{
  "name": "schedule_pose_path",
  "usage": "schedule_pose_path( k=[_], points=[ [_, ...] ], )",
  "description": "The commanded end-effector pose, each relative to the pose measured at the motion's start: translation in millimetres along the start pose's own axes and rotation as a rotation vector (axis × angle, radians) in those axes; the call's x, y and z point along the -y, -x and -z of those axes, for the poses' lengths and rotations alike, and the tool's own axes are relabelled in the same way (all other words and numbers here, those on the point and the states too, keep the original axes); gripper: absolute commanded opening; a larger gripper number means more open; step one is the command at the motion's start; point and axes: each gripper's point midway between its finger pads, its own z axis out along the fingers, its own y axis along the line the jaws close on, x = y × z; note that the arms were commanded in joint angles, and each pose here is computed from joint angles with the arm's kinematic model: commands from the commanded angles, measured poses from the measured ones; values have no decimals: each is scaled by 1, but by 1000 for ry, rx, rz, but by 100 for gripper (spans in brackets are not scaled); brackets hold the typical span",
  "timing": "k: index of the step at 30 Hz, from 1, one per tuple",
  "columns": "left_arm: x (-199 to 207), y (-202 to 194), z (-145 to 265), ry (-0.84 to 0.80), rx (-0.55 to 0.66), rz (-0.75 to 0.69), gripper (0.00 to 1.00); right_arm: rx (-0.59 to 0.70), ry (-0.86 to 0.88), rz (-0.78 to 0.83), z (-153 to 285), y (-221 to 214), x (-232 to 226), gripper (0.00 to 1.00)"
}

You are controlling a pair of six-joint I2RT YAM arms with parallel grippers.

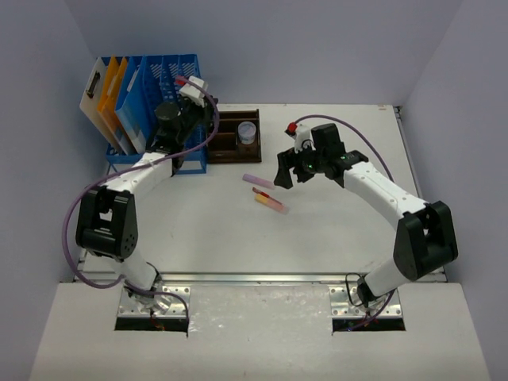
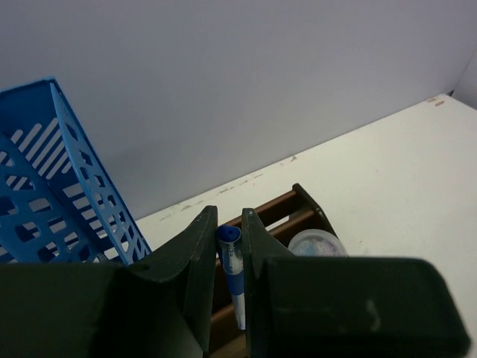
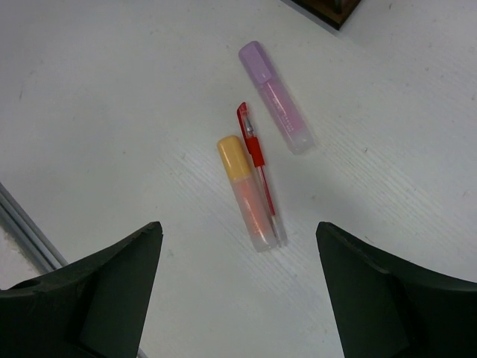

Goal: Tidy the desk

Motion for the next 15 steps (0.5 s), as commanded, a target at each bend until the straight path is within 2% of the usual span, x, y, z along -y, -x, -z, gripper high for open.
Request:
schedule_pose_path(
  k=[1, 15],
  points=[
    [-2, 28, -9, 1, 108, -71, 0, 28, -37, 37, -3, 17, 10, 85],
    [-14, 2, -29, 49, 122, -64, 0, -7, -51, 46, -18, 15, 21, 85]
  ],
)
